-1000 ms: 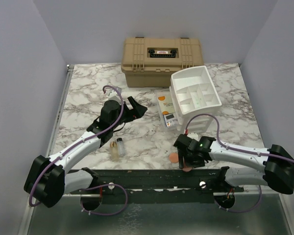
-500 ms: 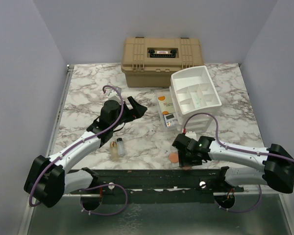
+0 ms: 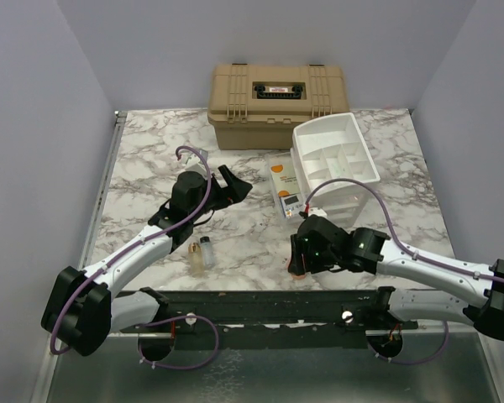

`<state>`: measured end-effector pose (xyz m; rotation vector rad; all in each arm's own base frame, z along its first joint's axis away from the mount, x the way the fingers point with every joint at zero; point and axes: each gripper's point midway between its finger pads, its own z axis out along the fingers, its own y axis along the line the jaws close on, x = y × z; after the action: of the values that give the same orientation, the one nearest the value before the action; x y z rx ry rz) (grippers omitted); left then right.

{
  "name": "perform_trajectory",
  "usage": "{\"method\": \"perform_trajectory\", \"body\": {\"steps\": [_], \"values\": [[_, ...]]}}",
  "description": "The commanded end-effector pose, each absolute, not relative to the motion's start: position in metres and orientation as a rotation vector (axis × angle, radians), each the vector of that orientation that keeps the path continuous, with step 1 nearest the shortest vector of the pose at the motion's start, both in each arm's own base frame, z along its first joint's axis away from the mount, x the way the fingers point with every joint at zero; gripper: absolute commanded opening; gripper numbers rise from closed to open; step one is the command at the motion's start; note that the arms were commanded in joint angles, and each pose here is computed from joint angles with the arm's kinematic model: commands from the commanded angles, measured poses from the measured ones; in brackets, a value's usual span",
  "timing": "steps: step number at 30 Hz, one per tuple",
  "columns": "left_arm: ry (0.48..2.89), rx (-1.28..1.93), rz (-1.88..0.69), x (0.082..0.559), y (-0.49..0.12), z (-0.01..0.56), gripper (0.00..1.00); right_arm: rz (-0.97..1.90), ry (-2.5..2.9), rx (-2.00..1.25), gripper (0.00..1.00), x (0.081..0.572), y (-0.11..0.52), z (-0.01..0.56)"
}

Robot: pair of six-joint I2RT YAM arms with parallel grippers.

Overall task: Organize the makeup
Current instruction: Pick up the makeup tool from the corner of the board.

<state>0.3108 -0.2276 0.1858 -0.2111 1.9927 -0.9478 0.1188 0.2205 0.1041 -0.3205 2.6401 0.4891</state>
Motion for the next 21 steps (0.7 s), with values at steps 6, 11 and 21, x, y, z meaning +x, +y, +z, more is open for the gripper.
{"method": "perform_trajectory", "body": {"steps": [6,11,21], "values": [[1.971,-0.209,-0.966,0.310,-0.226,0.191,0.91,0.514,2.625,-0.465,0.45,0.125,0.245,0.105],[1.955,-0.241,-0.932,0.311,-0.217,0.194,0.91,0.518,2.535,-0.558,0.45,0.142,0.271,0.136],[1.787,-0.446,-0.752,0.306,-0.157,0.221,0.91,0.185,2.372,-0.705,0.46,0.198,0.304,0.189]]}}
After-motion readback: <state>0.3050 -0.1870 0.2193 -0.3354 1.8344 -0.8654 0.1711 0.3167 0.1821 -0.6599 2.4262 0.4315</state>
